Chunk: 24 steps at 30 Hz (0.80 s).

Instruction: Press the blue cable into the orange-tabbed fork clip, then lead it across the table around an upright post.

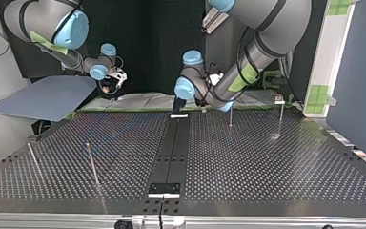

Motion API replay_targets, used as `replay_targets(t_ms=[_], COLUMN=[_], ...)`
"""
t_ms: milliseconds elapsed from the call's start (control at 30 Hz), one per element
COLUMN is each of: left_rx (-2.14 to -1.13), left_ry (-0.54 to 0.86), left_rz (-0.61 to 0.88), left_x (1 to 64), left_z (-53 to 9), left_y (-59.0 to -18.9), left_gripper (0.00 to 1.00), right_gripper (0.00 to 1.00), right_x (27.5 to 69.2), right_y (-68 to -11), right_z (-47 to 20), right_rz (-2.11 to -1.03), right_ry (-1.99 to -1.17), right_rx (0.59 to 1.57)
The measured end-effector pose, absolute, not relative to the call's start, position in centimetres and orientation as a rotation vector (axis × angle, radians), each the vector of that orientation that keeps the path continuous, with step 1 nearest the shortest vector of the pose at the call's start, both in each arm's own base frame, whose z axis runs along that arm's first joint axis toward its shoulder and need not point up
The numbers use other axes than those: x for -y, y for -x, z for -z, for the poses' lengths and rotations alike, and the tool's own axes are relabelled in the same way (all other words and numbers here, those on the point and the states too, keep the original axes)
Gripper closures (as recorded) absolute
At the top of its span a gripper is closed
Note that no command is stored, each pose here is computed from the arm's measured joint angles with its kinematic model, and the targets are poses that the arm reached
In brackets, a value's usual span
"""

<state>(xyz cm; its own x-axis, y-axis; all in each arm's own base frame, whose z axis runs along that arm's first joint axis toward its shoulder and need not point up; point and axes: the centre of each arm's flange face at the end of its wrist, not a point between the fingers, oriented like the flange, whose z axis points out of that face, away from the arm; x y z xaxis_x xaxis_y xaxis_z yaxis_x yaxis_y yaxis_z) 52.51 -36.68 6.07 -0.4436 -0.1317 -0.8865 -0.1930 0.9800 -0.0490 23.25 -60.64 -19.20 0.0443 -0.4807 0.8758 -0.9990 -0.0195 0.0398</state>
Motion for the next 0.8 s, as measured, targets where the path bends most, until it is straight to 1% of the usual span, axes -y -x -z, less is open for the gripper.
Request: replay_targets(t_ms=[300, 800], left_rx=[-2.041, -2.061], left_ry=[0.276, 0.258], left_rz=[-0.094, -0.076], left_x=[33.8, 31.2], left_z=[-3.2, 0.4], left_y=[-51.7, -49.2], left_gripper=[0.00, 0.00], right_gripper=[1.00, 1.00], right_x=[60.7, 60.7], right_y=[-23.3, -23.5], right_z=[19.2, 19.1], right_rz=[-0.903, -0.905], right_ry=[-1.595, -1.597], right_rx=[1.527, 1.525])
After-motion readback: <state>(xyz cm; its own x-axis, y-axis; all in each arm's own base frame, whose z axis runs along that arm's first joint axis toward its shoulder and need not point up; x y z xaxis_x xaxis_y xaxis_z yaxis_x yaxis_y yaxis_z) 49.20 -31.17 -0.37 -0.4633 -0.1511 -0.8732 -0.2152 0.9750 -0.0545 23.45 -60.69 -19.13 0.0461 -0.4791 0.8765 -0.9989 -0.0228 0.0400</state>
